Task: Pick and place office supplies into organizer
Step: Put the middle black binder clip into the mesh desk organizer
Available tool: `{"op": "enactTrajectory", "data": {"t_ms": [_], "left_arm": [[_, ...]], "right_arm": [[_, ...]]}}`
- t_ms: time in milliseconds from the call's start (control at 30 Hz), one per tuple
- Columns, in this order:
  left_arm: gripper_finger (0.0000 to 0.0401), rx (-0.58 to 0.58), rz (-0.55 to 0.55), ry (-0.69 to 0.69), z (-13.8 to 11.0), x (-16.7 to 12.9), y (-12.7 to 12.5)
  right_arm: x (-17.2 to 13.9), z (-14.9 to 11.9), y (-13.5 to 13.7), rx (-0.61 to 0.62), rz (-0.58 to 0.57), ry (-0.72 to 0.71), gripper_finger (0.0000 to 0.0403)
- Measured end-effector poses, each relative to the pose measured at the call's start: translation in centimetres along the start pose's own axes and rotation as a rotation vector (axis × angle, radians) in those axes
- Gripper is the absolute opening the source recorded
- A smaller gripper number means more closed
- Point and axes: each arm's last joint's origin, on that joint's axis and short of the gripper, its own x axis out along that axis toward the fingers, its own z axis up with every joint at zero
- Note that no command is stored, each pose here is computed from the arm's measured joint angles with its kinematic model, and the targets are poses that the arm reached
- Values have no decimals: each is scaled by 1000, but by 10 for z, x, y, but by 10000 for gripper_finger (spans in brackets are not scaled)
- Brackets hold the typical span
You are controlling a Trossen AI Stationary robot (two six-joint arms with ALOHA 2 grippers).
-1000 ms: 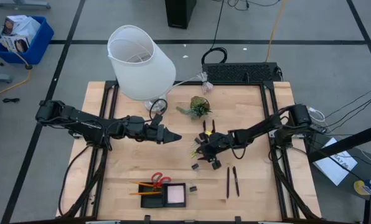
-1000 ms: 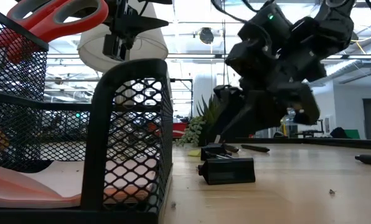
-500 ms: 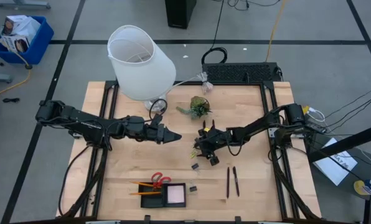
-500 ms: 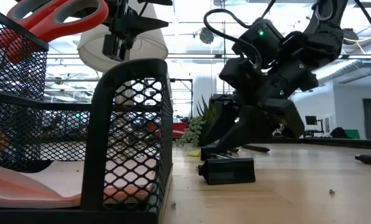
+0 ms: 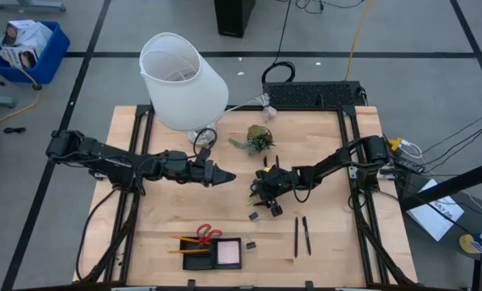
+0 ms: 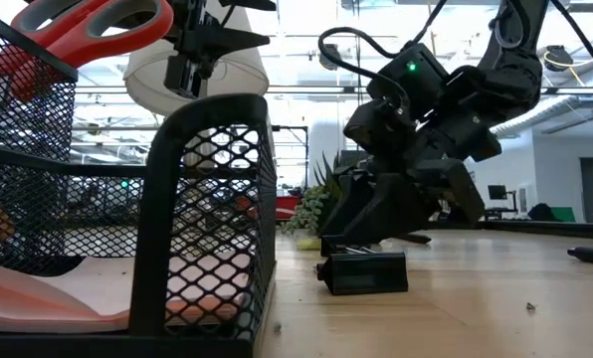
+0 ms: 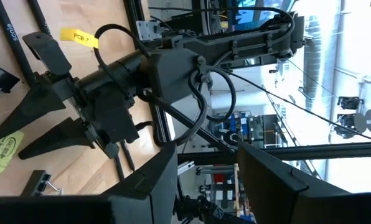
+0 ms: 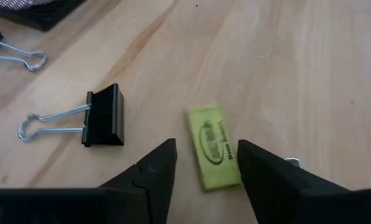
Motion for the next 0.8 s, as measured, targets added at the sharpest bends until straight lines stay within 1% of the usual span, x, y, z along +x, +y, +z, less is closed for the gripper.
{"op": "enactTrajectory", "data": {"t_ms": [67, 267, 400, 533, 667, 800], "left_arm": [[170, 0, 0, 0, 0, 0, 0], [170, 5, 0, 0, 0, 0, 0], [170, 7, 0, 0, 0, 0, 0], [170, 6, 0, 0, 0, 0, 0], [170, 6, -1, 1, 0, 0, 0], [170, 6, -10, 0, 0, 0, -1]], "right_arm": [[0, 0, 1, 13, 3, 2, 140], [0, -1, 1, 115, 7, 6, 77], [0, -1, 1, 183, 3, 3, 47], [0, 1, 0, 244, 0, -9, 44], [-1, 5, -1, 308, -4, -54, 47], [-4, 10, -1, 310, -13, -81, 44]]}}
